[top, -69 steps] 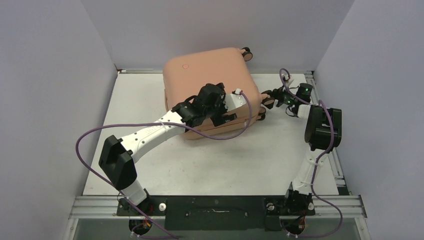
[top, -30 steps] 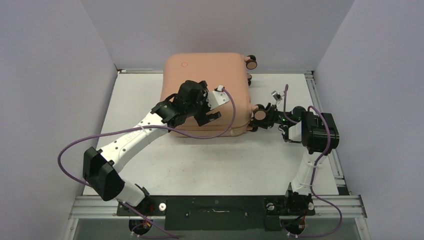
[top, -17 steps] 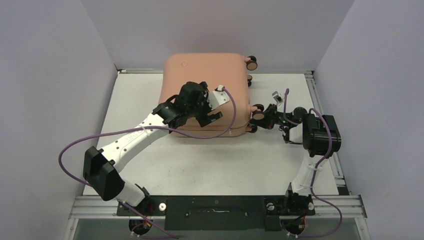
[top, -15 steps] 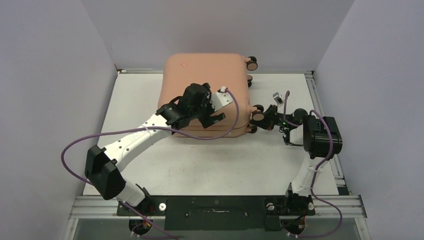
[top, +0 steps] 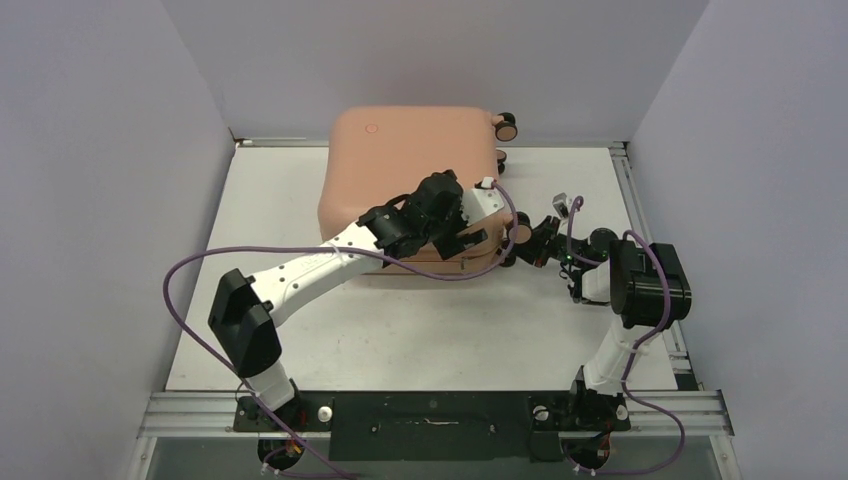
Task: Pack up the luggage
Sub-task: Zip the luggage at the center of the board.
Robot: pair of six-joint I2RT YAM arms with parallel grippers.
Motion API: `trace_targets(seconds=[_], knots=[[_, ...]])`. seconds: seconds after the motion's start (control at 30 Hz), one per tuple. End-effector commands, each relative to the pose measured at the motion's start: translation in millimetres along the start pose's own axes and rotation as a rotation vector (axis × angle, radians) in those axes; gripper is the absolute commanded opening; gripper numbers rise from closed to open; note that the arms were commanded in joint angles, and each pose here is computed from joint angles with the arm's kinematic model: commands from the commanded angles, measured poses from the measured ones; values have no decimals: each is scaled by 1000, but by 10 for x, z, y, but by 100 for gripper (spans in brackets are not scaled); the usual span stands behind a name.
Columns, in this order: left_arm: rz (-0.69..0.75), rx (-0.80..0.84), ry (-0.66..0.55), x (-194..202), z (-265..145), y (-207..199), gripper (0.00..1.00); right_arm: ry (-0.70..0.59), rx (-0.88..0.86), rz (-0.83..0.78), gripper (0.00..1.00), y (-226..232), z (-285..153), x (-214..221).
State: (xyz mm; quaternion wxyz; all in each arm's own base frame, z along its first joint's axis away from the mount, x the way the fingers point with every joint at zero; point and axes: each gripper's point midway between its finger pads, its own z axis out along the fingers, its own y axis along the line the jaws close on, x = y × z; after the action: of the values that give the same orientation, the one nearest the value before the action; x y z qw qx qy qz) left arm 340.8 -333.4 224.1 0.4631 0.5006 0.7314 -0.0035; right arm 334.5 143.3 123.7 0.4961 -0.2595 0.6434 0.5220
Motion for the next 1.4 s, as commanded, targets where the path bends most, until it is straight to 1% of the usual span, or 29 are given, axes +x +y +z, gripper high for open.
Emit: trace_targets(seconds=[0.0, 0.1, 0.2, 0.3, 0.4, 0.47, 0.57, 0.63, 0.67, 0.7, 0.73, 0.8, 0.83, 0.87, 0.9, 0.93, 1.0, 1.03, 1.13, 1.27, 1.3, 1.33, 1.37], knots=[[-116, -59, -33, -120, 427, 47, 97, 48, -234, -407, 5, 566, -19, -123], [-145, -39, -33, -168, 470, 10, 97, 30, -208, -395, 5, 524, -14, -142], [-136, 42, -35, -210, 469, -121, 98, -17, -130, -338, 5, 385, -37, -242], [-98, 135, -46, -233, 404, -321, 98, -50, -75, -257, 5, 296, -48, -297], [-27, 136, -40, -200, 356, -428, 98, -47, -14, -182, 5, 177, -30, -287], [3, 117, -32, -168, 356, -464, 98, -15, -10, -174, 5, 177, 7, -220], [28, 73, -27, -155, 384, -474, 97, 57, -28, -185, 5, 218, 77, -76], [44, 32, -23, -167, 413, -465, 97, 121, -52, -223, 5, 250, 84, 25], [44, 7, -22, -180, 419, -449, 97, 194, -74, -156, 5, 311, 45, 229], [42, -14, -21, -192, 425, -434, 97, 252, -109, -149, 5, 380, 18, 329], [40, -28, -21, -203, 438, -418, 97, 301, -160, -183, 5, 470, -39, 442], [31, -54, -21, -227, 471, -392, 97, 346, -268, -207, 5, 653, -130, 552], [24, -62, -20, -236, 494, -388, 96, 335, -354, -291, 5, 725, -166, 640], [17, -63, -19, -244, 526, -401, 97, 322, -398, -248, 5, 823, -184, 637], [7, -67, -20, -259, 546, -399, 97, 319, -395, -190, 5, 780, -158, 622], [-2, -66, -19, -269, 575, -408, 97, 305, -389, -186, 5, 749, -136, 596], [-25, -57, -22, -293, 612, -430, 97, 279, -393, -247, 5, 764, -118, 556], [-36, -48, -25, -305, 623, -444, 97, 288, -427, -263, 5, 846, -74, 593], [-63, -29, -27, -323, 654, -449, 97, 274, -459, -285, 5, 977, -21, 615], [-90, -6, -29, -336, 689, -418, 97, 290, -461, -302, 5, 971, -53, 619], [-95, 8, -32, -349, 680, -414, 97, 286, -444, -304, 6, 935, -77, 590], [-95, 24, -41, -374, 645, -402, 97, 277, -421, -309, 11, 894, -113, 554], [-95, 44, -47, -385, 603, -394, 97, 264, -394, -315, 18, 855, -152, 506]])
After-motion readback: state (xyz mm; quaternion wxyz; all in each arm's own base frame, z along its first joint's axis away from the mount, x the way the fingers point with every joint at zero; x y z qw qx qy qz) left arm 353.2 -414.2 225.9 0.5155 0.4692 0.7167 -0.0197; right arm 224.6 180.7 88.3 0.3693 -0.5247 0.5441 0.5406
